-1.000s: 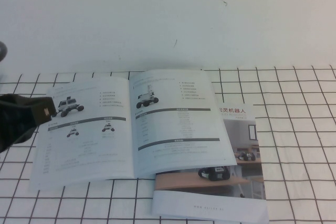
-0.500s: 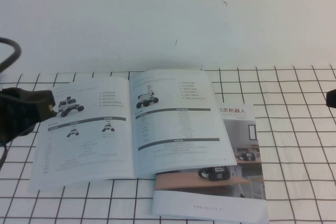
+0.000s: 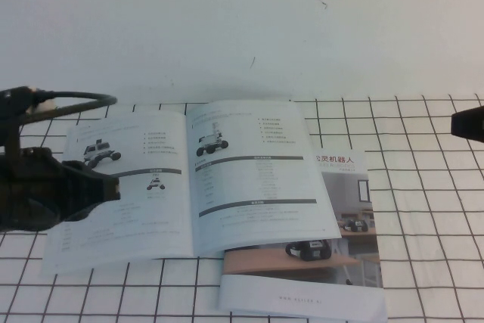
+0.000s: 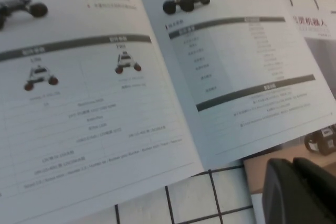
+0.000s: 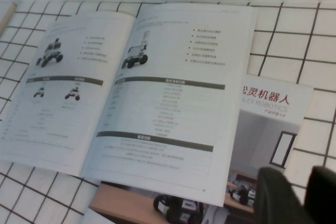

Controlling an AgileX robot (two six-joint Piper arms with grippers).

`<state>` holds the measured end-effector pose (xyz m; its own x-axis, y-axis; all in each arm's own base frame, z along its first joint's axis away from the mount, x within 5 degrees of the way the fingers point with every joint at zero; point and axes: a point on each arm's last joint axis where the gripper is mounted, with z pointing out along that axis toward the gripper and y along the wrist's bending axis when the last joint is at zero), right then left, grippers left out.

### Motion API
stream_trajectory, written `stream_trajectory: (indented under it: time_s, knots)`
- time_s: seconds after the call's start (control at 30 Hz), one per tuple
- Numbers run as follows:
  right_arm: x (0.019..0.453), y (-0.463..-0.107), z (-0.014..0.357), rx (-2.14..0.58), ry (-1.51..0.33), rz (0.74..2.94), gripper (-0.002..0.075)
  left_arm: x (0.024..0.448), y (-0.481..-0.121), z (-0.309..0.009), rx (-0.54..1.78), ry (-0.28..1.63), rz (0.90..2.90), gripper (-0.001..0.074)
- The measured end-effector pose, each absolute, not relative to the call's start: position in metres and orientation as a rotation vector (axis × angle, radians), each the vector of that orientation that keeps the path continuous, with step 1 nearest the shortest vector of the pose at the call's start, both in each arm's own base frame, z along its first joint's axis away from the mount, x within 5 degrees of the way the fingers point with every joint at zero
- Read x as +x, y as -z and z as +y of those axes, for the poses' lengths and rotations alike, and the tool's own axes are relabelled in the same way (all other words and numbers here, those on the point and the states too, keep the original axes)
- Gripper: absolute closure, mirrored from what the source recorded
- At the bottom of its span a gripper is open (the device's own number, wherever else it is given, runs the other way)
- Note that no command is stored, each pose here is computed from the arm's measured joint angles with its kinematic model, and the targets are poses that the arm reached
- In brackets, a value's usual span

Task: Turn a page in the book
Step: Open the closed book

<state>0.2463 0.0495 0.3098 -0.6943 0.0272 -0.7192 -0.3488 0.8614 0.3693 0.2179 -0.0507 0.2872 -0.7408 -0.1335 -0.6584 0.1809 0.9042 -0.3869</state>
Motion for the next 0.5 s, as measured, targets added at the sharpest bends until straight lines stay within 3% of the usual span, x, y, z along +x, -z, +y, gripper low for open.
stream_trajectory:
  time_s: [0.23,0.5]
  knots:
    - [0.262,-0.288,0.056,-0.226,-0.746,2.324,0.0587,0.247,-0.252,-0.060,0.144,0.629,2.401,0.0738]
    - [0.282,-0.262,0.065,-0.233,-0.917,2.334,0.0584,0.277,-0.206,-0.063,0.010,0.684,2.497,0.0738]
